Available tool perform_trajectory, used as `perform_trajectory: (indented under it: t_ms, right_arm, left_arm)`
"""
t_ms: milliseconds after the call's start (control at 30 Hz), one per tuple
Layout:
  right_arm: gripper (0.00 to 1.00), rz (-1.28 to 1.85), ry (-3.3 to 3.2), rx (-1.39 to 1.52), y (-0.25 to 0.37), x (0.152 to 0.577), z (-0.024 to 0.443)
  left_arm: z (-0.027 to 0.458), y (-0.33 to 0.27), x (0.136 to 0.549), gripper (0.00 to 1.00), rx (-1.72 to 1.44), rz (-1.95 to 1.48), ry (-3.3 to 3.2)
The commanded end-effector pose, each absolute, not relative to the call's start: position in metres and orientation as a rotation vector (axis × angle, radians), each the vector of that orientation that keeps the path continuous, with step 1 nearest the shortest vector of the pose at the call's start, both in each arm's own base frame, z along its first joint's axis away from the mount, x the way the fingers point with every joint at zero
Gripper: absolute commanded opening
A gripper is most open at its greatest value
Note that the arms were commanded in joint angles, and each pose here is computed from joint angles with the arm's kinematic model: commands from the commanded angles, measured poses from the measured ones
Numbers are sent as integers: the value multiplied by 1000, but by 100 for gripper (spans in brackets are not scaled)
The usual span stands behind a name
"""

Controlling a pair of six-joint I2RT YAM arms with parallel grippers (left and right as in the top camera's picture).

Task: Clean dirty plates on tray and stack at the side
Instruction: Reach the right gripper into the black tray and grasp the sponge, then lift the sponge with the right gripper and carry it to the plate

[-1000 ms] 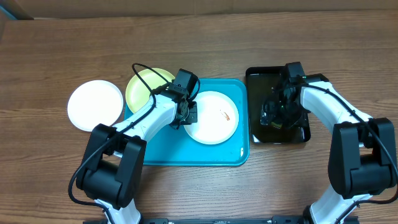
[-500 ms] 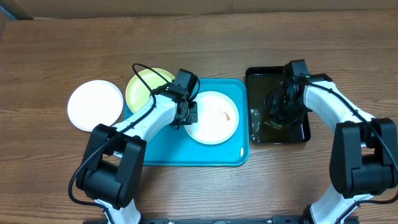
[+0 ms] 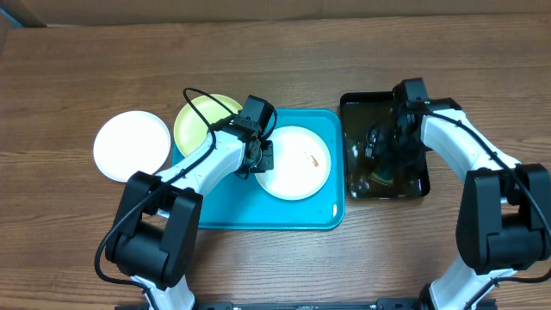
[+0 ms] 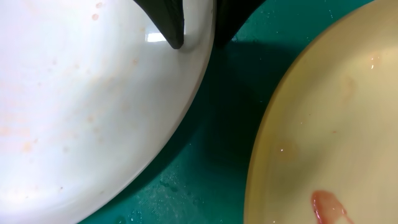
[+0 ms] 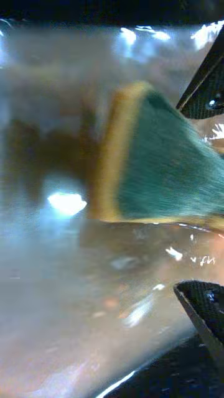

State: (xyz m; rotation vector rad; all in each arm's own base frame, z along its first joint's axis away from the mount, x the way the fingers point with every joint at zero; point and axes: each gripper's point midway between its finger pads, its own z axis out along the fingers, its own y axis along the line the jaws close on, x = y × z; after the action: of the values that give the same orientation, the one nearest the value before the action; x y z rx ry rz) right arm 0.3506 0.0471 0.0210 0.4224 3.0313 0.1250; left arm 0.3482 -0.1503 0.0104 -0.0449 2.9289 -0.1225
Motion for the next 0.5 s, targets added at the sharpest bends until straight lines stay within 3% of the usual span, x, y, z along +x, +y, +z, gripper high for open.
perform_trajectory:
  t_ms: [0, 267, 333, 367, 433, 467]
  right_arm:
    - [85, -23, 2952, 432, 26, 367, 32]
    - [86, -5, 2902, 478, 26, 373, 25]
    - [80, -8, 2911, 483, 26, 369, 20]
    - [71, -10, 2916, 483, 26, 367, 18]
    - [23, -11, 2920, 484, 26, 366, 17]
    - [4, -6, 2916, 483, 26, 367, 18]
  left_arm:
    - [2, -153, 342, 19, -13, -125, 2955]
    - [2, -153, 342, 19, -13, -124, 2955]
    - [2, -153, 342, 19, -13, -124, 2955]
    - [2, -153, 342, 19, -13, -124, 2955]
    - [3, -153, 342, 20, -13, -125, 2954]
    - [3, -153, 342, 20, -14, -125, 2954]
